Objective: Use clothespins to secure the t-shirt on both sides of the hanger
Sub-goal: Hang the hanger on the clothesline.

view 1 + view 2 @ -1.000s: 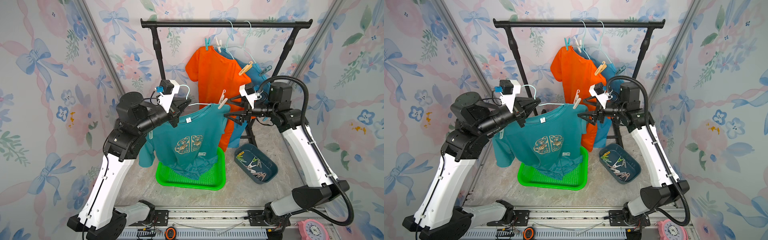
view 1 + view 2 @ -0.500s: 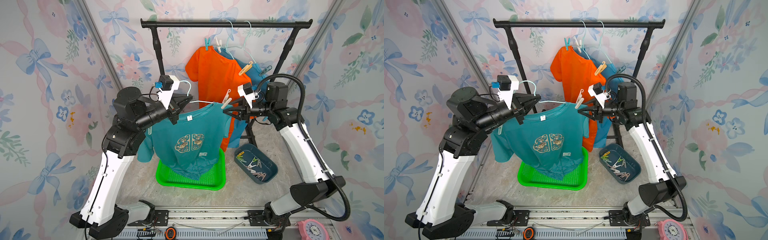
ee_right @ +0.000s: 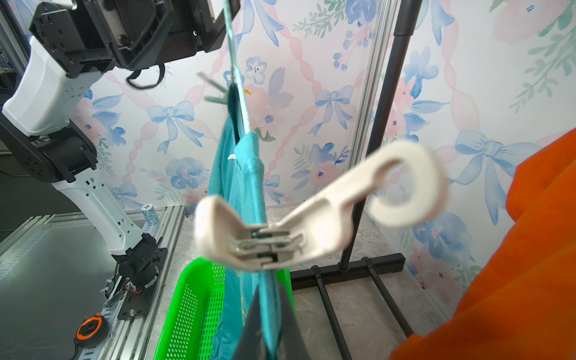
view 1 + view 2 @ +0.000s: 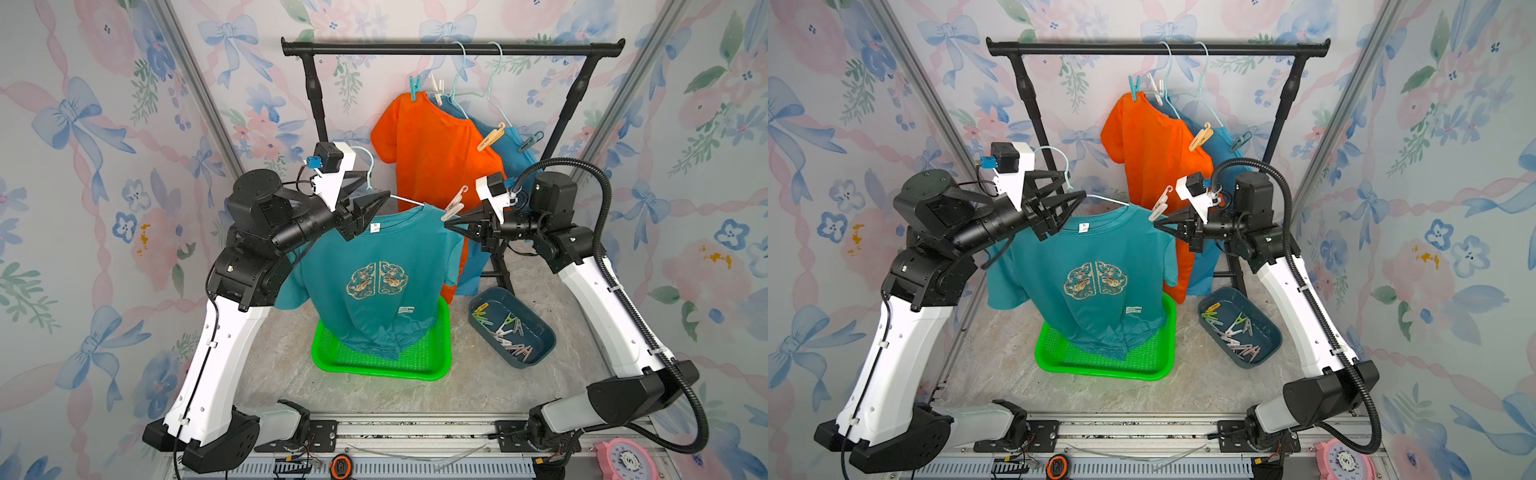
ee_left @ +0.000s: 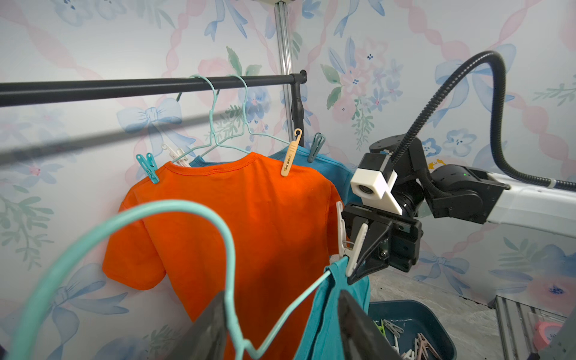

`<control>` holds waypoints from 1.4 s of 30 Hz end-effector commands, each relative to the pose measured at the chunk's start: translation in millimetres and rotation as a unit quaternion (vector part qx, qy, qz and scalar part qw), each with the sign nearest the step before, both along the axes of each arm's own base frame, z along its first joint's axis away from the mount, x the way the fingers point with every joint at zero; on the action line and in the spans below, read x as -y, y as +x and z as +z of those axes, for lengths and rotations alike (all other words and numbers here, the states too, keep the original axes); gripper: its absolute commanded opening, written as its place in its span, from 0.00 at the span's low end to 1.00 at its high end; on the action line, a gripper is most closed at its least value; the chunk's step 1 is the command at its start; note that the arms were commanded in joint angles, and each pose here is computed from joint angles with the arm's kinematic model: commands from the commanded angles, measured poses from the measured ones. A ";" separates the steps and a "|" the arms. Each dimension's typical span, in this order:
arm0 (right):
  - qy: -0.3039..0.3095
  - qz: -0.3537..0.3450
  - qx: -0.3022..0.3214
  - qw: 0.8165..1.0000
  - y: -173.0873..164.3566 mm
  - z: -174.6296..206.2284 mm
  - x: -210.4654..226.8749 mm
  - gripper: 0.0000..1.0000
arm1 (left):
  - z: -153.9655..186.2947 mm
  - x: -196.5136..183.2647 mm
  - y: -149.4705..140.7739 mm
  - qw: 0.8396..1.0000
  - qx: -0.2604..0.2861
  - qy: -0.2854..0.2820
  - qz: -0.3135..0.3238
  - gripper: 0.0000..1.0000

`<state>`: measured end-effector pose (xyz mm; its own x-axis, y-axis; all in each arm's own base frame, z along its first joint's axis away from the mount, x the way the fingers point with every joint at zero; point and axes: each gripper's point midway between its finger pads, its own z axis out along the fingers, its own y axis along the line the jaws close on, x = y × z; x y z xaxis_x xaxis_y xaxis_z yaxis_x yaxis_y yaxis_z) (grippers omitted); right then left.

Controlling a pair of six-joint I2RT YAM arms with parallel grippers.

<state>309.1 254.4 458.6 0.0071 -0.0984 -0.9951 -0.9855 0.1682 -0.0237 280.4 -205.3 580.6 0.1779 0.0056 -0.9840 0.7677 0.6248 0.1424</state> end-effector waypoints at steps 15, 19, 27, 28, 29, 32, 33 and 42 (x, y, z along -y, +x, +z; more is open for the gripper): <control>0.098 -0.150 0.043 0.983 -5.1 60.7 15.0 0.00 | 74.6 -57.6 -96.0 0.968 0.189 -0.162 0.030 0.92; 0.144 -0.181 0.063 0.971 -14.4 100.8 29.7 0.00 | 61.4 -62.6 -115.4 0.967 0.191 -0.165 0.021 0.92; 0.193 -0.193 0.108 0.956 -22.2 169.5 43.0 0.00 | -4.8 -68.8 -103.9 0.976 0.132 -0.167 0.050 0.91; 0.195 -0.197 0.115 0.954 -17.8 175.0 44.8 0.00 | -12.3 -69.9 -103.1 0.976 0.126 -0.167 0.053 0.91; 0.196 -0.201 0.120 0.952 -13.8 179.9 46.9 0.00 | -19.1 -70.3 -101.6 0.977 0.119 -0.167 0.056 0.91; 0.198 -0.208 0.125 0.950 3.0 192.9 53.5 0.00 | -36.8 -72.3 -100.7 0.979 0.103 -0.166 0.062 0.91; 0.198 -0.208 0.128 0.949 7.8 195.4 54.5 0.00 | -42.6 -73.1 -99.9 0.979 0.097 -0.165 0.066 0.91; 0.168 -0.219 0.128 0.953 30.4 162.0 56.8 0.00 | -89.2 -86.6 -99.0 0.979 0.069 -0.161 0.106 0.92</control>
<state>349.8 206.4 610.8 0.2118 0.1733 -0.9618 -0.8060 0.5875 -0.0716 176.1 -123.6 503.1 0.3575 -0.2468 -0.9007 0.6280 0.7773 0.0363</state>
